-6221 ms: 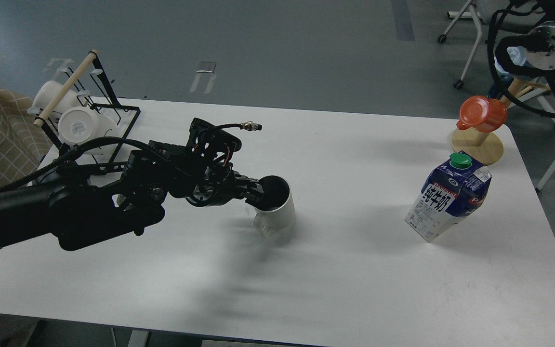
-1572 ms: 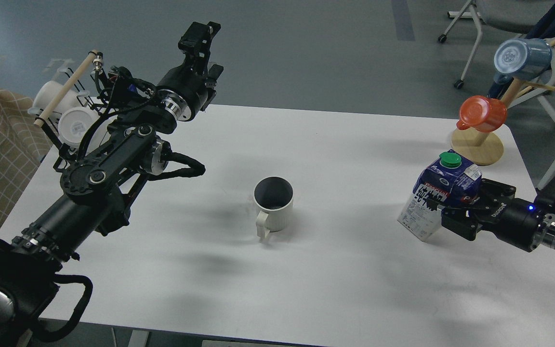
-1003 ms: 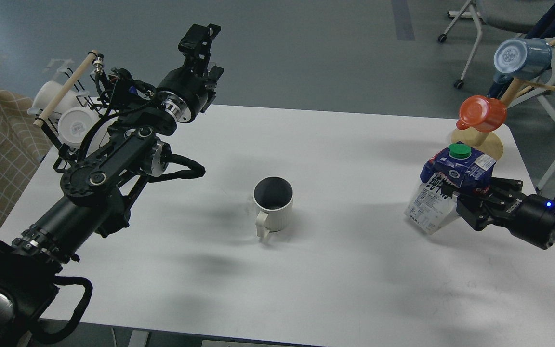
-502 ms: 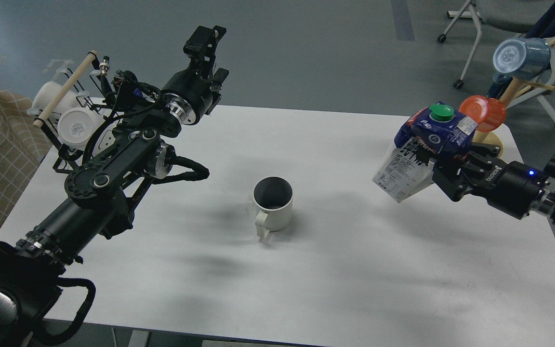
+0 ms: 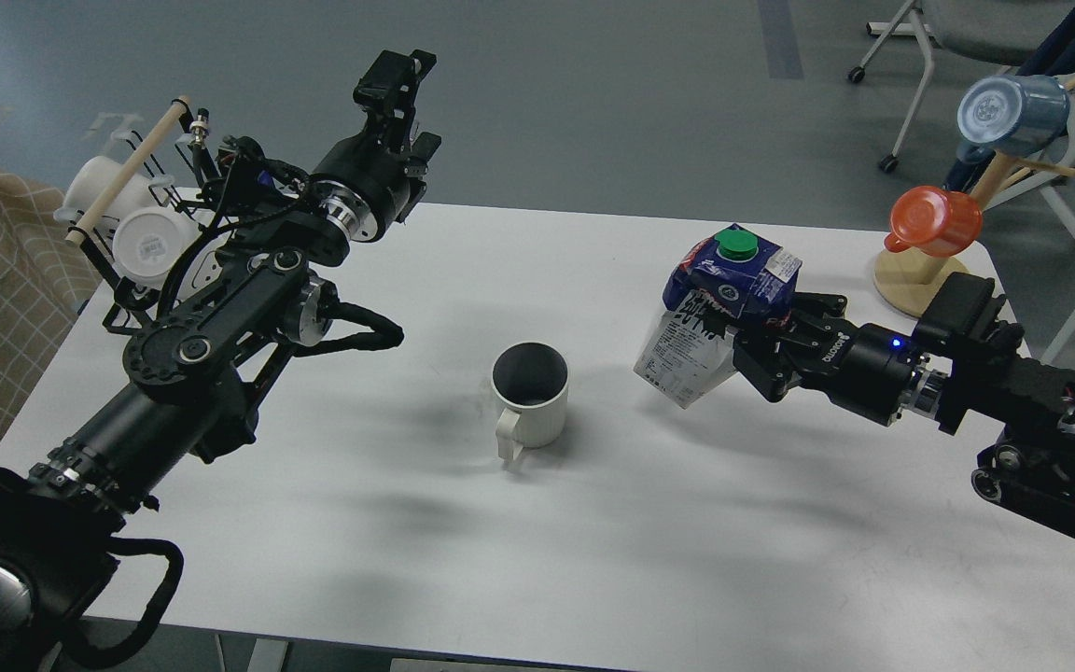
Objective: Place cup and milk with both arms
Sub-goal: 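Lift the milk carton and carry it beside the white mug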
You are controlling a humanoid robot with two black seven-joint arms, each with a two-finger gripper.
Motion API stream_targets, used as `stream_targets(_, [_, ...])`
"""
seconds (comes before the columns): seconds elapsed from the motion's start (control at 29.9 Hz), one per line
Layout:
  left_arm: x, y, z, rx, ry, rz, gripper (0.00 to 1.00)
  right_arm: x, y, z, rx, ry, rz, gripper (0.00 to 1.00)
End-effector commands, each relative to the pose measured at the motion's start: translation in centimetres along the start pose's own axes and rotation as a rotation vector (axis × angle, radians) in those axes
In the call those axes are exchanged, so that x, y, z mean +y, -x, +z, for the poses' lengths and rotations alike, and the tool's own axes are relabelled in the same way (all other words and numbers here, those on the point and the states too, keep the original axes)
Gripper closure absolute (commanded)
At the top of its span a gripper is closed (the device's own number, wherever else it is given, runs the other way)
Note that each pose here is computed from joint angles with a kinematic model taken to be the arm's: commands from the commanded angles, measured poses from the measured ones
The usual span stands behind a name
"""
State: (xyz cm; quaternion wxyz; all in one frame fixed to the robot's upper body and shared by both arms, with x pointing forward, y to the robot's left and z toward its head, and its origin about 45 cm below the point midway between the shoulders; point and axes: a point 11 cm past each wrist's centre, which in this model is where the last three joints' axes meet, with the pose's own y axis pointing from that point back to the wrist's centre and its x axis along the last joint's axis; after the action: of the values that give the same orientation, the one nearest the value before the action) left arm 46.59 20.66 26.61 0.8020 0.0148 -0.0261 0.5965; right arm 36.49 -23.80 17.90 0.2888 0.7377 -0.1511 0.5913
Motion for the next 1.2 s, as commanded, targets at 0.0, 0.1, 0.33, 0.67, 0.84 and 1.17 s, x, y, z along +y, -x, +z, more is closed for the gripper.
stream_targets(0.0, [0.0,0.1,0.0,0.0,0.0,-0.001,0.02,-1.4,0.9,-0.3,0.002,-0.009,-0.016,1.0])
stream_targets(0.1, [-0.1,0.2,0.0,0.003,0.001,-0.002,0.02,-2.3,1.1,-0.6,0.0,-0.015,-0.012,1.0])
stream_targets(0.33, [0.0,0.1,0.0,0.002,0.001,-0.001,0.02,-4.2,1.0,-1.7,-0.004,-0.043,0.002,1.0])
stream_targets(0.67, [0.1,-0.5,0.1,-0.008,-0.001,0.007,0.02,-6.3,1.4,-2.8,0.003,-0.072,-0.002,1.0])
stream_targets(0.84, [0.1,-0.6,0.1,-0.009,-0.001,0.008,0.02,-6.4,1.4,-2.9,0.004,-0.072,-0.002,1.0])
stream_targets(1.17, [0.1,-0.7,0.1,-0.011,0.0,0.011,0.02,-6.5,1.6,-3.0,0.006,-0.076,-0.005,0.94])
